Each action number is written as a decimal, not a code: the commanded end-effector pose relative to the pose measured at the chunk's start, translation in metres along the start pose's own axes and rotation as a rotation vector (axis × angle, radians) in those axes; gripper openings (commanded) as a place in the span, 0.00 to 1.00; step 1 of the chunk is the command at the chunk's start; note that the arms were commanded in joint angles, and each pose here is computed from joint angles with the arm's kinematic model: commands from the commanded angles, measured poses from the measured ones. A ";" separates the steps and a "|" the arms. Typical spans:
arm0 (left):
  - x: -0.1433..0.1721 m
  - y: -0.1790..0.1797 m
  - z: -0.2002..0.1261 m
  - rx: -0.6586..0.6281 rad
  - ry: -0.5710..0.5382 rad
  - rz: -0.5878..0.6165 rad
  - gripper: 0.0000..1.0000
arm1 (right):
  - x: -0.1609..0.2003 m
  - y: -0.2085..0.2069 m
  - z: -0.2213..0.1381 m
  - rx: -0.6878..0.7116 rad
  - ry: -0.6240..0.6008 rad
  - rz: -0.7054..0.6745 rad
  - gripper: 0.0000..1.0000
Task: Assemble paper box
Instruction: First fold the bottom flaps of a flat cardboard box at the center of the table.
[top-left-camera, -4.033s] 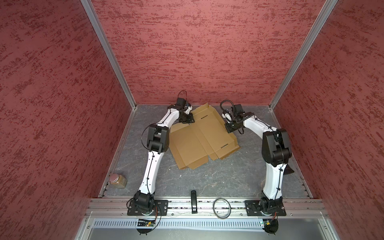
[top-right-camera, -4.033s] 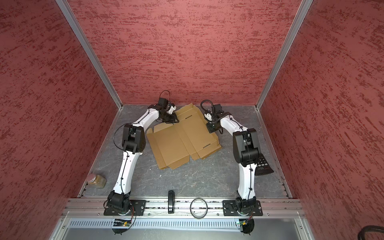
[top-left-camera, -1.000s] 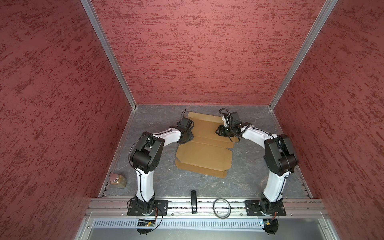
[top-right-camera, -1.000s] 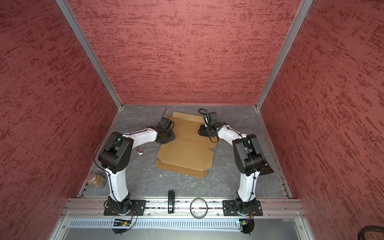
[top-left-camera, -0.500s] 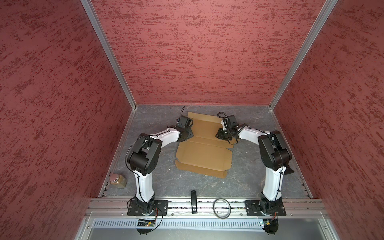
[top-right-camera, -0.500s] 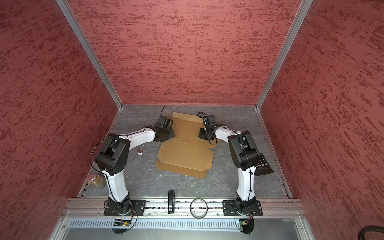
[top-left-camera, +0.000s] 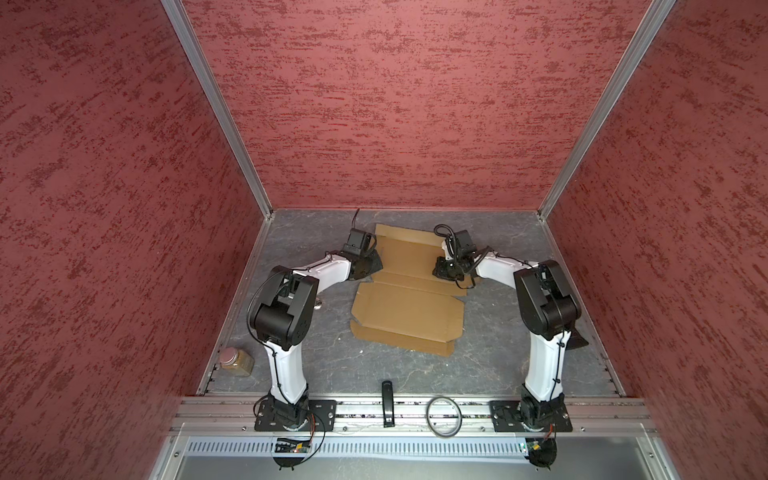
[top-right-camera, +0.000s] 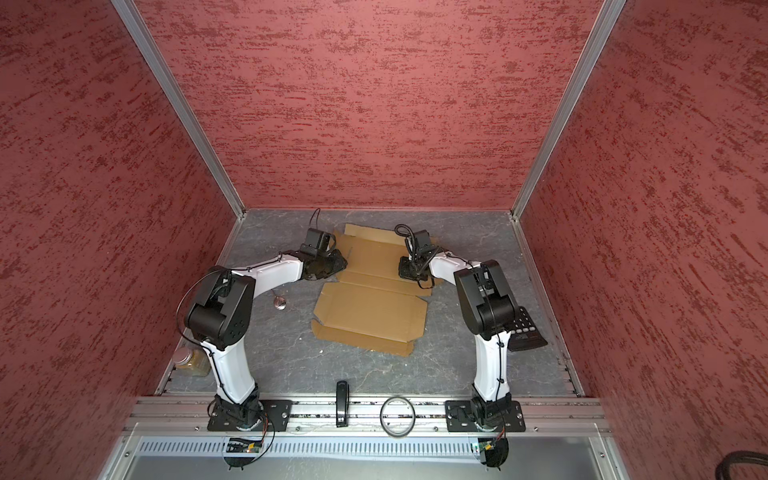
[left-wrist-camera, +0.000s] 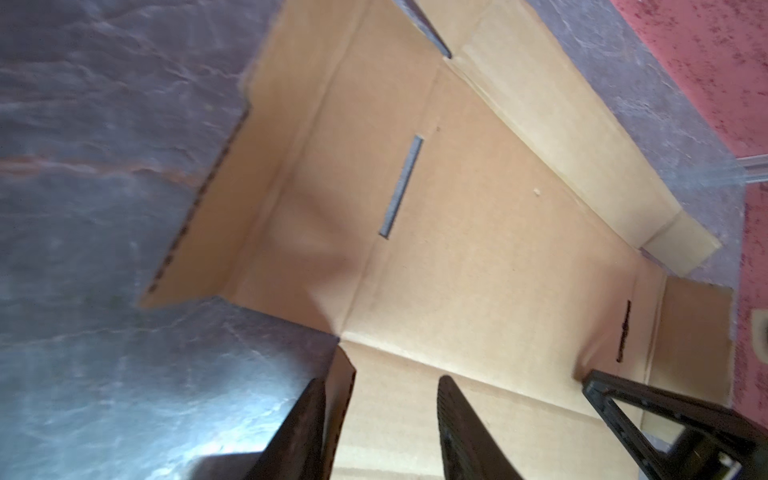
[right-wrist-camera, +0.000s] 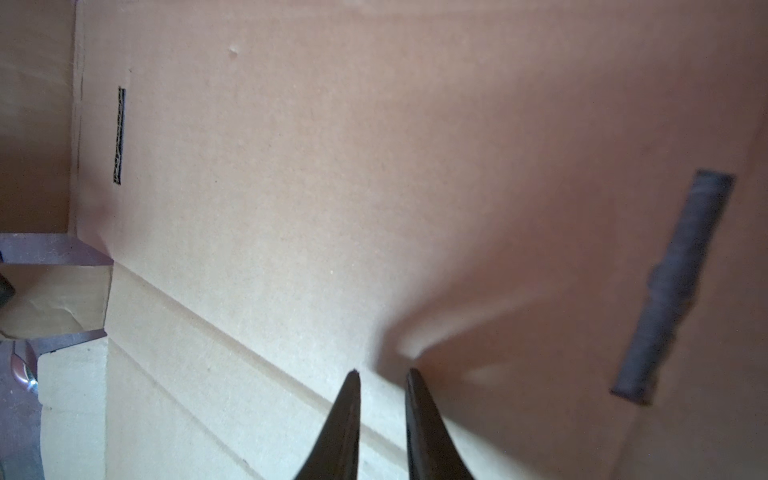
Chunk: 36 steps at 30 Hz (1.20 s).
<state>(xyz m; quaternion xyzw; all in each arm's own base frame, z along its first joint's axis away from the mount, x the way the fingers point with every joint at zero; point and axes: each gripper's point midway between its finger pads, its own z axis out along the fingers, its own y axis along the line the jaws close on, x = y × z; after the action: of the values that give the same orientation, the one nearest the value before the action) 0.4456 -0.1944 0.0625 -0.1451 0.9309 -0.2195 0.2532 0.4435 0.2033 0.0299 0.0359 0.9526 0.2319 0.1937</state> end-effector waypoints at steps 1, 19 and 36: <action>0.001 -0.019 -0.004 0.071 0.000 0.040 0.46 | 0.003 -0.012 0.010 0.053 0.016 0.015 0.22; 0.031 -0.013 0.028 0.029 0.103 0.056 0.45 | 0.004 -0.016 0.012 0.076 0.024 0.022 0.22; -0.017 -0.031 -0.022 0.056 0.033 0.080 0.53 | -0.002 -0.012 0.004 0.075 0.007 0.003 0.24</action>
<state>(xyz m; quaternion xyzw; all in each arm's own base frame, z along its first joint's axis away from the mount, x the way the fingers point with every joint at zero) 0.4442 -0.2172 0.0647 -0.1064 0.9401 -0.2326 0.2254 0.4504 0.2025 0.0298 0.0378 0.9534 0.2242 0.1985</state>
